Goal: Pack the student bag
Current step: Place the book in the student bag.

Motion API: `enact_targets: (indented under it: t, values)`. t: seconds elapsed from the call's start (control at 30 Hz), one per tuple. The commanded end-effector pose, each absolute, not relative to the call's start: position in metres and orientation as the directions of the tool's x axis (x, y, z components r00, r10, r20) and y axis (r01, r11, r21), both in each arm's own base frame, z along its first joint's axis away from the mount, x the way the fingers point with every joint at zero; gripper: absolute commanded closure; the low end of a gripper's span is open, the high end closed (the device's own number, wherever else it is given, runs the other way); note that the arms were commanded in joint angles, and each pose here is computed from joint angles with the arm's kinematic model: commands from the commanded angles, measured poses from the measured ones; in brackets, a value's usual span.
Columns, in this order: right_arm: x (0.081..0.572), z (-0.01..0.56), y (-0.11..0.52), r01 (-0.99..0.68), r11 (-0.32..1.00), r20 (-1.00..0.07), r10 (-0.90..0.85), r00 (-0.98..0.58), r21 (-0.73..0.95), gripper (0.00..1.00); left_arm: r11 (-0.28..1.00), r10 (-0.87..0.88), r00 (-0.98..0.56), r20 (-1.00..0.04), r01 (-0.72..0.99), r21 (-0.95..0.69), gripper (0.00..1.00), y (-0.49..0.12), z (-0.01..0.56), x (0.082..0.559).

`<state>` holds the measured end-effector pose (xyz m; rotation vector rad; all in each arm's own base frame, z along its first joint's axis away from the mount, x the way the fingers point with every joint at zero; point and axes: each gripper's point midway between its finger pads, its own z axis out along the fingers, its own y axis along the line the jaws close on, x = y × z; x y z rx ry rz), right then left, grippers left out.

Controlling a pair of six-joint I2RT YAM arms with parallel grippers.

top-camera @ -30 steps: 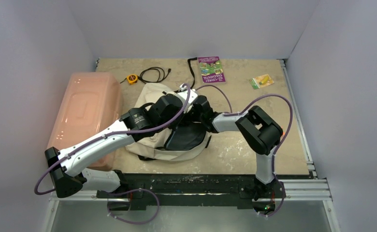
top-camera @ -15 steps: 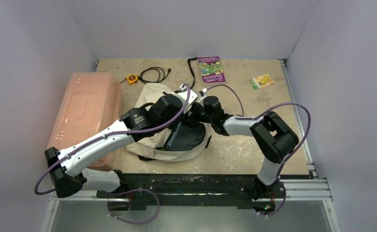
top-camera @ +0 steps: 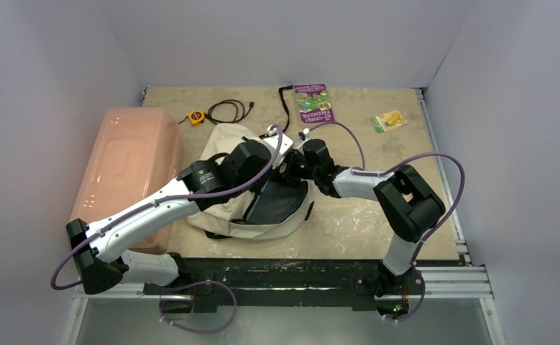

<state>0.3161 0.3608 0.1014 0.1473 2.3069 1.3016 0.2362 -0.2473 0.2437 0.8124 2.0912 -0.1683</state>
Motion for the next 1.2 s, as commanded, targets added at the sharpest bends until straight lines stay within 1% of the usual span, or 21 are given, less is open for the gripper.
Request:
enact_targets:
  t: [0.0,0.03,0.07,0.23,0.33,0.37,0.47,0.53,0.6,0.7,0.83,0.9,0.97,1.07,1.1,1.13,1.17]
  values:
    - [0.307,0.105,0.358,-0.197,0.52,-0.387,0.287,-0.876,0.831,0.17,0.79,0.413,-0.375,-0.83,0.601,0.122,1.0,-0.252,0.272,0.234]
    - [0.305,0.105,0.361,-0.201,0.514,-0.386,0.283,-0.878,0.834,0.19,0.791,0.413,-0.376,-0.829,0.599,0.123,1.0,-0.251,0.271,0.234]
    - [0.304,0.104,0.364,-0.203,0.507,-0.384,0.28,-0.88,0.837,0.23,0.792,0.414,-0.377,-0.828,0.598,0.123,1.0,-0.25,0.271,0.234]
    - [0.304,0.108,0.4,-0.227,0.438,-0.368,0.27,-0.89,0.87,0.58,0.796,0.409,-0.394,-0.823,0.596,0.111,1.0,-0.251,0.266,0.233]
    - [0.31,0.115,0.421,-0.236,0.396,-0.358,0.271,-0.893,0.888,0.69,0.796,0.413,-0.407,-0.815,0.596,0.106,1.0,-0.251,0.261,0.232]
    - [0.307,0.116,0.422,-0.233,0.382,-0.346,0.261,-0.901,0.894,0.7,0.798,0.414,-0.412,-0.811,0.594,0.106,1.0,-0.251,0.259,0.231]
    - [0.312,0.117,0.399,-0.22,0.418,-0.353,0.273,-0.895,0.881,0.68,0.803,0.415,-0.439,-0.797,0.589,0.094,1.0,-0.248,0.25,0.227]
    - [0.309,0.117,0.375,-0.215,0.441,-0.353,0.259,-0.899,0.872,0.62,0.808,0.411,-0.456,-0.789,0.583,0.084,1.0,-0.246,0.24,0.225]
    - [0.303,0.118,0.342,-0.221,0.503,-0.379,0.236,-0.895,0.835,0.56,0.809,0.411,-0.476,-0.777,0.584,0.07,1.0,-0.246,0.23,0.221]
    - [0.289,0.116,0.292,-0.253,0.651,-0.471,0.182,-0.863,0.716,0.46,0.803,0.412,-0.518,-0.75,0.596,0.03,1.0,-0.251,0.212,0.214]
    - [0.269,0.137,0.252,-0.283,0.746,-0.565,0.149,-0.811,0.603,0.39,0.782,0.429,-0.574,-0.698,0.623,-0.032,1.0,-0.268,0.182,0.207]
    - [0.267,0.145,0.229,-0.248,0.798,-0.597,0.167,-0.785,0.549,0.37,0.772,0.436,-0.597,-0.673,0.633,-0.061,1.0,-0.275,0.172,0.203]
    - [0.276,0.153,0.201,-0.189,0.847,-0.631,0.203,-0.749,0.497,0.35,0.757,0.438,-0.62,-0.651,0.645,-0.105,1.0,-0.284,0.165,0.197]
    - [0.305,0.165,0.158,-0.091,0.862,-0.655,0.307,-0.691,0.499,0.34,0.727,0.443,-0.639,-0.629,0.667,-0.165,1.0,-0.296,0.158,0.189]
    - [0.318,0.172,0.148,-0.074,0.857,-0.665,0.337,-0.667,0.509,0.34,0.716,0.444,-0.64,-0.626,0.674,-0.181,0.98,-0.299,0.157,0.186]
    - [0.332,0.179,0.139,-0.057,0.859,-0.681,0.362,-0.636,0.509,0.33,0.695,0.447,-0.641,-0.624,0.688,-0.209,0.92,-0.304,0.158,0.182]
    - [0.348,0.184,0.131,-0.037,0.861,-0.694,0.383,-0.61,0.508,0.31,0.682,0.446,-0.639,-0.627,0.696,-0.225,0.81,-0.307,0.162,0.18]
